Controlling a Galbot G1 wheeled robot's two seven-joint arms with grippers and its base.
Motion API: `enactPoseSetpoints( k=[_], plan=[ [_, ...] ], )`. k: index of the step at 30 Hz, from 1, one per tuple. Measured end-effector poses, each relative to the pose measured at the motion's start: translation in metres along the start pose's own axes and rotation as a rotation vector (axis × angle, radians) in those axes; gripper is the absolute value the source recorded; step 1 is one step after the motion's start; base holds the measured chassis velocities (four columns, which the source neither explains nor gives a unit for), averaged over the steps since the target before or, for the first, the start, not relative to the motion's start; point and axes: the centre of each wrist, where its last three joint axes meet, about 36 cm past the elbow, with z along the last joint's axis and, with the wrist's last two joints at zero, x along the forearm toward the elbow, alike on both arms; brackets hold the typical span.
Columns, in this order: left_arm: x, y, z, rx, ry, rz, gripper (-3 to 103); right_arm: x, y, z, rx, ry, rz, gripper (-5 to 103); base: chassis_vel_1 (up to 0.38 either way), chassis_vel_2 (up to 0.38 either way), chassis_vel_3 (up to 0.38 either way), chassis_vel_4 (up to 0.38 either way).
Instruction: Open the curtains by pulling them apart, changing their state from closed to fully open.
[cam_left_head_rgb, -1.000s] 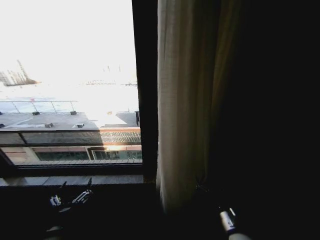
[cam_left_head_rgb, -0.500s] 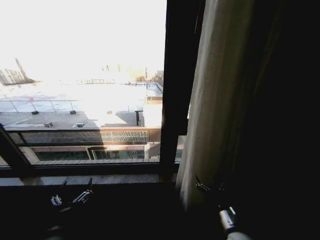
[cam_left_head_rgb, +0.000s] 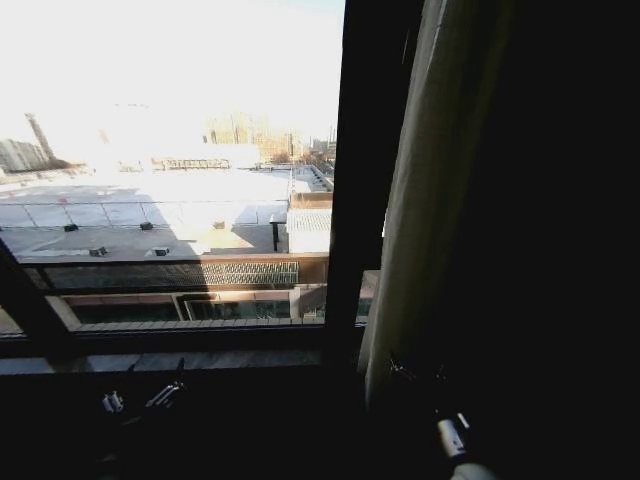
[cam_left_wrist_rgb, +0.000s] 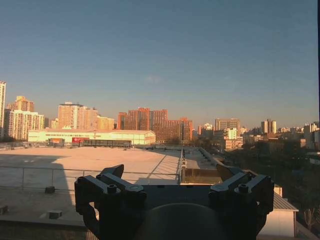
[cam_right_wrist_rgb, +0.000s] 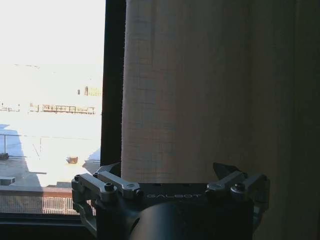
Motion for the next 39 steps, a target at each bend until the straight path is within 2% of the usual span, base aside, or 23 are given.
enactPoseSetpoints(
  k=[13,18,23,28,34,39],
  plan=[
    [-0.001,0.000,0.000,-0.001,-0.001,0.004,100,0.001,0.002,-0.001,-0.004,-0.001,-0.004,100,-0.086,0.110,0.074,-0.090],
    [-0.001,0.001,0.002,-0.002,0.004,0.007,100,-0.010,0.008,0.000,-0.042,0.025,-0.035,100,-0.162,0.126,0.144,-0.127],
    [0.000,0.001,0.004,-0.003,0.012,-0.001,100,-0.040,0.007,-0.006,-0.067,0.029,-0.066,100,-0.030,0.033,0.023,-0.024],
    [0.002,0.001,0.006,-0.012,0.023,-0.005,100,-0.073,0.003,-0.005,-0.067,0.019,-0.035,100,0.000,0.000,0.000,0.000],
    [0.004,0.003,0.007,-0.023,0.032,-0.014,100,-0.109,0.000,0.002,-0.051,0.022,-0.002,100,0.000,0.000,0.000,0.000],
    [0.004,0.004,0.007,-0.026,0.035,-0.014,100,-0.122,0.001,0.007,-0.034,0.024,0.014,100,0.000,0.000,0.000,0.000]
  ],
)
